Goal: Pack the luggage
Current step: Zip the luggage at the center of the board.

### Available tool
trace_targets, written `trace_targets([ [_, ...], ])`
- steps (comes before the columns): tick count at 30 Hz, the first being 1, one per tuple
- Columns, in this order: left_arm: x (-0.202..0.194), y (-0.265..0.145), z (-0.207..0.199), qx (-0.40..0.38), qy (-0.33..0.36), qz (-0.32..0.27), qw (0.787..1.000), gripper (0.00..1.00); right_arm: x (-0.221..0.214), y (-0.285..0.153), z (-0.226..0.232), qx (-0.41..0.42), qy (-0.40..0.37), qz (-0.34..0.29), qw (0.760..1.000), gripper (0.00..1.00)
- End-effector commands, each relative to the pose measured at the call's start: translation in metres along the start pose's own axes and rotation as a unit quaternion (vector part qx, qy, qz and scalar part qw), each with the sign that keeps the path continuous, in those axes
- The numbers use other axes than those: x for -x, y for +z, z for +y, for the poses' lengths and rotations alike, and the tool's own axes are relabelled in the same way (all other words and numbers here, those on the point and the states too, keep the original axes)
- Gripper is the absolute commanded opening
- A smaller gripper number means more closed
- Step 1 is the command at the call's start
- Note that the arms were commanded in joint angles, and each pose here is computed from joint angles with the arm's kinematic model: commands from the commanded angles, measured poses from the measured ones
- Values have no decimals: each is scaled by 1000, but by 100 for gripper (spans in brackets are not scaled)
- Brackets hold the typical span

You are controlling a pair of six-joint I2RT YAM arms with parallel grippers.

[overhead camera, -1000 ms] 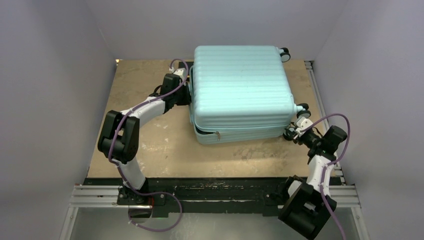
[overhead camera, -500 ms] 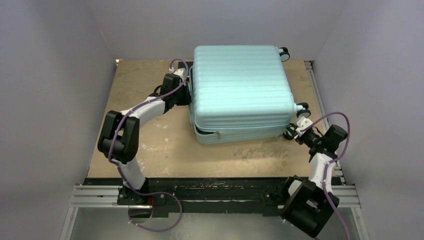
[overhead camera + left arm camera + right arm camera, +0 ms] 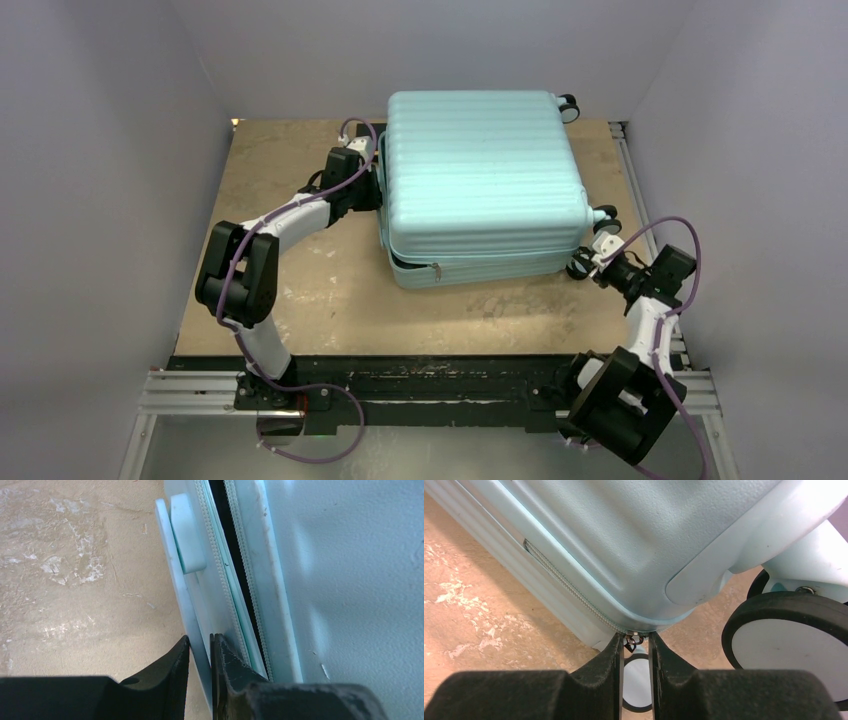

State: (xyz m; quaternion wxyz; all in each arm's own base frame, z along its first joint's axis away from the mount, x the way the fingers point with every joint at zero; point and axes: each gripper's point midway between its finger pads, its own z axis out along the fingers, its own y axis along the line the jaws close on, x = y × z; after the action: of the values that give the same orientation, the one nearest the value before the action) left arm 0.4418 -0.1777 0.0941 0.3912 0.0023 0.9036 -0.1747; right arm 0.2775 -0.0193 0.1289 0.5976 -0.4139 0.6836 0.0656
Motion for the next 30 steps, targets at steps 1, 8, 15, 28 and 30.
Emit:
trace_targets([
  [1,-15,2,27,50,29,25,998,0,-1,3,-25,-35,-45,15,998,0],
  [8,-11,0,33,67,49,24,996,0,5,-2,-44,-85,-53,20,995,0],
  [15,-6,-5,37,74,82,21,994,0,-9,-10,-46,-66,-56,46,995,0],
  [28,-7,-15,41,65,159,19,985,0,-44,-25,-54,6,-61,67,996,0],
  [30,-8,-15,38,55,161,21,985,0,-38,-25,-44,16,-75,60,995,0],
])
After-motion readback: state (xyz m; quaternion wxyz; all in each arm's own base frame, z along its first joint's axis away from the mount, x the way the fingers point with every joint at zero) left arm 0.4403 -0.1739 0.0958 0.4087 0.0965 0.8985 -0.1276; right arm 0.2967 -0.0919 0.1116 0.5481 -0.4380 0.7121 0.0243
